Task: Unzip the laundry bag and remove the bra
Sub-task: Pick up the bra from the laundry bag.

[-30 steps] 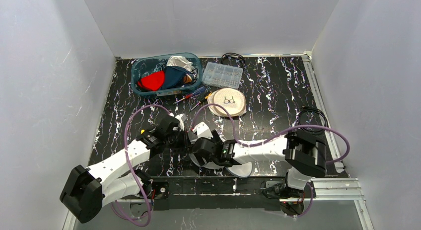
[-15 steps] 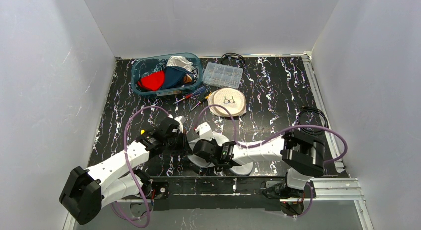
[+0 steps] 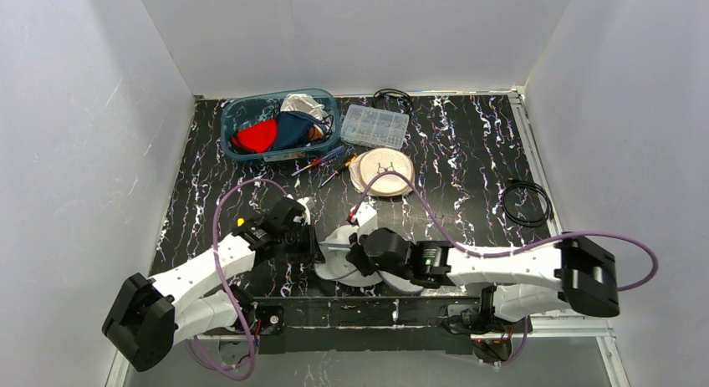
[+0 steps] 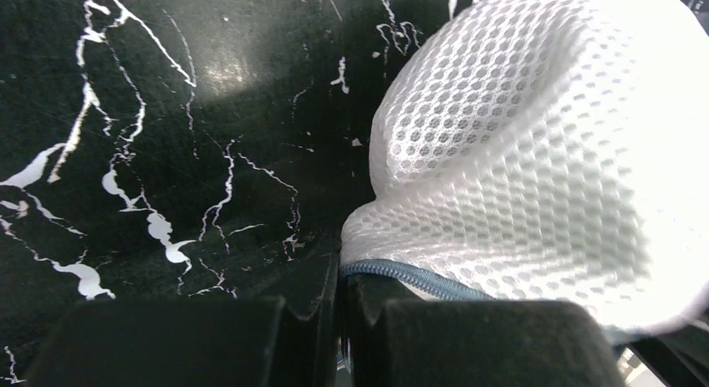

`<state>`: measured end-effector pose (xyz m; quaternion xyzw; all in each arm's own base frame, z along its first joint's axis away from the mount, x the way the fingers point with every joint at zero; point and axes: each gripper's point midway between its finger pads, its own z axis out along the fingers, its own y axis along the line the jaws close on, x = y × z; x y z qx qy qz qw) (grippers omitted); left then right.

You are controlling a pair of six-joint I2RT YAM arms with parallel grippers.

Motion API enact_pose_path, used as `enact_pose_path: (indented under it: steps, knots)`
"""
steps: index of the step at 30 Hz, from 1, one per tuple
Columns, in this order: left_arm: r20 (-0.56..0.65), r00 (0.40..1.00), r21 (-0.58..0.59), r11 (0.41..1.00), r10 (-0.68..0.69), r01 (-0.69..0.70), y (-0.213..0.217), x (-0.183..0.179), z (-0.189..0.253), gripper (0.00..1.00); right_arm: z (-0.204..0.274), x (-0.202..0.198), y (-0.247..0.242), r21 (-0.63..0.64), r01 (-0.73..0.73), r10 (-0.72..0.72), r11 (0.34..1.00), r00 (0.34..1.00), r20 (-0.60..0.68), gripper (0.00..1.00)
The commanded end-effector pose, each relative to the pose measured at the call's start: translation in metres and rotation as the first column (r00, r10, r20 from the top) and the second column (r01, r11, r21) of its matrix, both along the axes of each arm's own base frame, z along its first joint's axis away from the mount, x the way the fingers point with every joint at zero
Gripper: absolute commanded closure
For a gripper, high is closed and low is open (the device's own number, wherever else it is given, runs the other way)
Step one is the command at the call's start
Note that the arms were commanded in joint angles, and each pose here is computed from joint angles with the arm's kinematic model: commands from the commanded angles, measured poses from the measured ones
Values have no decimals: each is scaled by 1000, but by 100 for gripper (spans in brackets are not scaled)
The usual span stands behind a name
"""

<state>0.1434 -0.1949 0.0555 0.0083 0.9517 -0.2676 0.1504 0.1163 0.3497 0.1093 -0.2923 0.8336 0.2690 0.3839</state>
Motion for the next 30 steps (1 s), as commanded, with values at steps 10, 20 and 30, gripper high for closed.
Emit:
enact_pose_path:
  steps: [10, 20, 30]
  knots:
    - [23, 1000, 51, 999, 0, -1, -10, 27, 26, 100, 54, -55, 18, 41, -504, 499, 863, 862, 94, 99]
    - [-4, 1000, 78, 997, 16, -16, -19, 42, 17, 100, 139, -53, 21, 243, -494, 442, 835, 865, 238, 99]
    - [62, 998, 38, 999, 33, -35, -16, 43, 49, 100, 172, -5, -27, 343, -208, 95, 916, 943, 318, 99]
